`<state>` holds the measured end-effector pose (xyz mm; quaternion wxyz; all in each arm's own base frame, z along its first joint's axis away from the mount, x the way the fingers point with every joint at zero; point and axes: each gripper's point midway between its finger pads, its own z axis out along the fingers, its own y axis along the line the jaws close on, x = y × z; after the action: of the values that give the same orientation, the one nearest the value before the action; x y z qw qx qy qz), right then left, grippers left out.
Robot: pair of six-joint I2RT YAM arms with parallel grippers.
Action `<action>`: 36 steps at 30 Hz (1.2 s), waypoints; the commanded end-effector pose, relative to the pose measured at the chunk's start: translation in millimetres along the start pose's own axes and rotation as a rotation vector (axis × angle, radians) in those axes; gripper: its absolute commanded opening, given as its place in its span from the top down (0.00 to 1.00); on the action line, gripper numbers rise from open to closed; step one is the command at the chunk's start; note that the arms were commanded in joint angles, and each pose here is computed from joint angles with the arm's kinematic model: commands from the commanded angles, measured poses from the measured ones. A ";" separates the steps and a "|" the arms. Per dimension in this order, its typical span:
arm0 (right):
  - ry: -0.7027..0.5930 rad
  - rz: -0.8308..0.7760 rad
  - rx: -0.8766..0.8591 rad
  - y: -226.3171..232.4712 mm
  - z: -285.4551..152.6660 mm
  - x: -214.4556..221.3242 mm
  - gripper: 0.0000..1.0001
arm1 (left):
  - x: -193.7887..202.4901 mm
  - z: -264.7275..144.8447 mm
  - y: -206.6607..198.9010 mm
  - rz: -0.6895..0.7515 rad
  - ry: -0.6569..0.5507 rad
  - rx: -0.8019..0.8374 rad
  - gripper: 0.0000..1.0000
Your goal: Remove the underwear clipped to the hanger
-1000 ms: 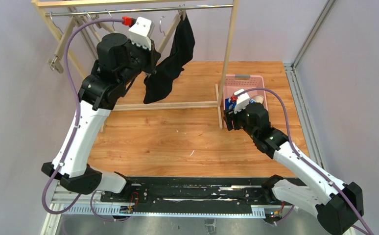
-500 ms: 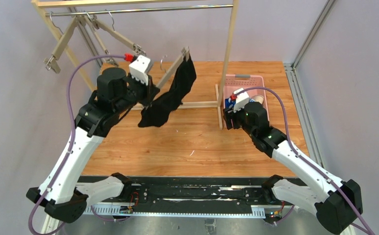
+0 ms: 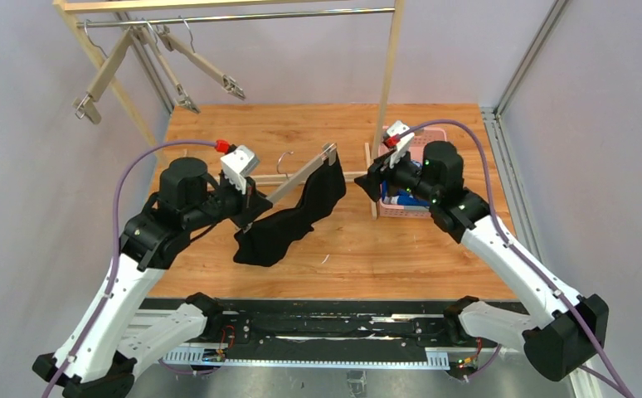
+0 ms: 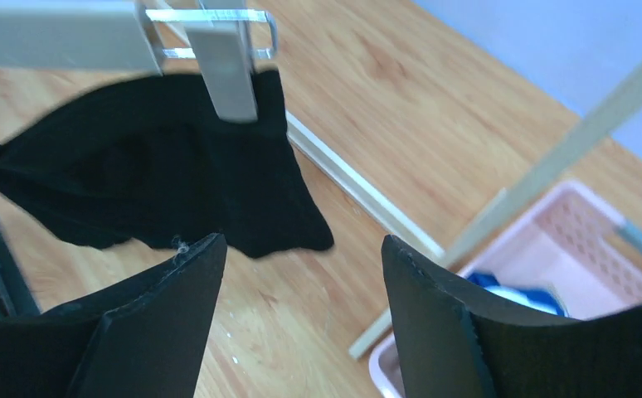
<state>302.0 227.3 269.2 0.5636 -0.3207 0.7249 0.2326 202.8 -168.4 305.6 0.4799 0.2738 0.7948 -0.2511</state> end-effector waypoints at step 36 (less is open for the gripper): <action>-0.327 0.077 -0.763 59.2 -64.3 -103.4 0.61 | -33.7 -8.5 -80.0 0.064 -0.242 0.478 1.00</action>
<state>240.2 238.2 383.1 0.5106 -0.4256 0.5070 0.5487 157.1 -222.7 335.0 0.4799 0.3634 0.6686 -0.4366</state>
